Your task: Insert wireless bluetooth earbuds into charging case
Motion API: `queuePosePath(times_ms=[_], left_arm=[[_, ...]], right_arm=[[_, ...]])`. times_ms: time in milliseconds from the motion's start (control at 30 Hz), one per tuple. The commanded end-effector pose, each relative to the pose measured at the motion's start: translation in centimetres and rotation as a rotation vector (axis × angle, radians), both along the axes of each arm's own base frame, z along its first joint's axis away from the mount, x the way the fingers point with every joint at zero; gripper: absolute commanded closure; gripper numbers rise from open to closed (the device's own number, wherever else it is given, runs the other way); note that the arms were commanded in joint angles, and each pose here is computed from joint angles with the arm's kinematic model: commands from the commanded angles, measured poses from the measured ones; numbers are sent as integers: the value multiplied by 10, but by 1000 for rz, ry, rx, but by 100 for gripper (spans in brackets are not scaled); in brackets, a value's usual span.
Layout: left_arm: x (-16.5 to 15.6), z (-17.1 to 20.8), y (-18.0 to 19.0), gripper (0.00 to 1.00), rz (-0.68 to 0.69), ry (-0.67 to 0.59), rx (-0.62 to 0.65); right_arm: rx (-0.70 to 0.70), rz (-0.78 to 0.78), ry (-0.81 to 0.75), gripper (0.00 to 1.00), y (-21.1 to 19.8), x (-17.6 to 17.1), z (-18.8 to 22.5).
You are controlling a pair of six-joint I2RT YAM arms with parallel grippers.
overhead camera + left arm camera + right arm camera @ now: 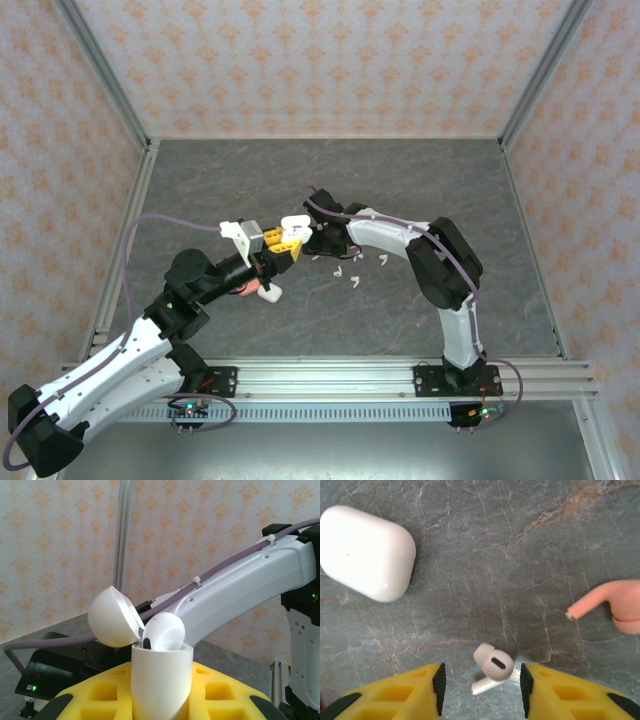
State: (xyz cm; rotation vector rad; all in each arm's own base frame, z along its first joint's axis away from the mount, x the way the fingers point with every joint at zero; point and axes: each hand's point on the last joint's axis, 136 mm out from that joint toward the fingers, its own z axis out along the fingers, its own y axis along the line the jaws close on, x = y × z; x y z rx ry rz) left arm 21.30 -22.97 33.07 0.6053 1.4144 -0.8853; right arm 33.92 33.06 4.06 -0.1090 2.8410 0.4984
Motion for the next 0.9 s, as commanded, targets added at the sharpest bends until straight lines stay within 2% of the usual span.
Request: queuePosePath(times_ms=[0, 333, 867], left_arm=[[-3, 6, 3, 100, 12, -29, -10], [-4, 6, 5, 100, 19, -25, -10], [-4, 3, 9, 100, 36, -17, -2]], right_arm=[[-91, 33, -1, 54, -4, -3, -9], [-177, 84, 51, 54, -7, -17, -27], [-251, 117, 38, 68, -25, -24, -18]])
